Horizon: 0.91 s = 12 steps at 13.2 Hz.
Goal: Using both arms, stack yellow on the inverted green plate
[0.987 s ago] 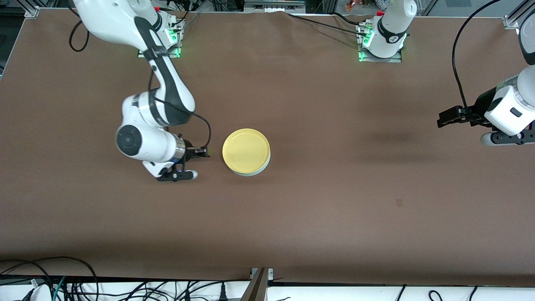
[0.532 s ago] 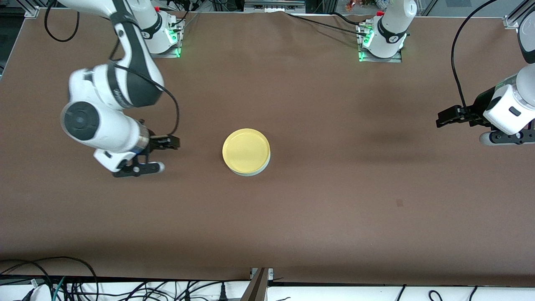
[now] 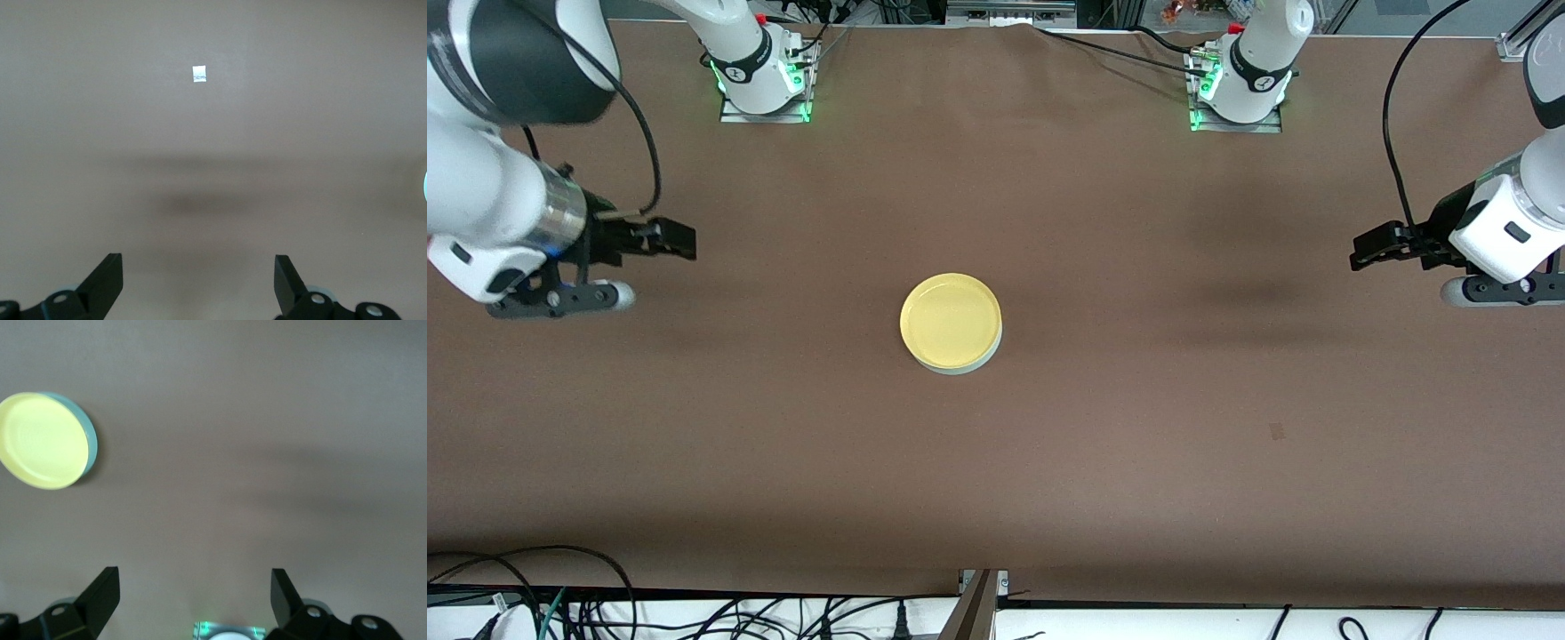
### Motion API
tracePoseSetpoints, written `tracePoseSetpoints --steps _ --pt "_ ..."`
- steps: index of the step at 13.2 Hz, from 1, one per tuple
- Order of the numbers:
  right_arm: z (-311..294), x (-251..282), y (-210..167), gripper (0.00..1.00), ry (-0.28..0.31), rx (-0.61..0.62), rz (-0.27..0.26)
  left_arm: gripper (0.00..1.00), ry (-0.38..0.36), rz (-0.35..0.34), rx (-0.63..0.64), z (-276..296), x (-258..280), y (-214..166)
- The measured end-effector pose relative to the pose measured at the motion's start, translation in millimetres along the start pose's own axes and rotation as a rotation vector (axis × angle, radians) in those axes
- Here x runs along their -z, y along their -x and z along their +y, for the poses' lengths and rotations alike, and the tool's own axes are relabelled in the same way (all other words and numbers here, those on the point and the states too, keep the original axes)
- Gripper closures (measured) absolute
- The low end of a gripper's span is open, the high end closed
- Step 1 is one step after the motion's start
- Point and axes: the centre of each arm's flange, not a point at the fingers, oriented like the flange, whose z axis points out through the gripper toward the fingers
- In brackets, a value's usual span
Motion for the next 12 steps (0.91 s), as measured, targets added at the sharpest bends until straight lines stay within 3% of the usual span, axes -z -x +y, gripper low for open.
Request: tracePoseSetpoints --steps 5,12 --pt "56.9 53.0 57.4 0.00 -0.010 -0.050 0.071 0.00 0.000 0.003 -0.002 1.0 1.4 0.0" --pt "71.5 37.3 59.8 0.00 -0.015 -0.074 0.034 0.00 0.001 0.004 -0.008 4.4 2.0 0.3"
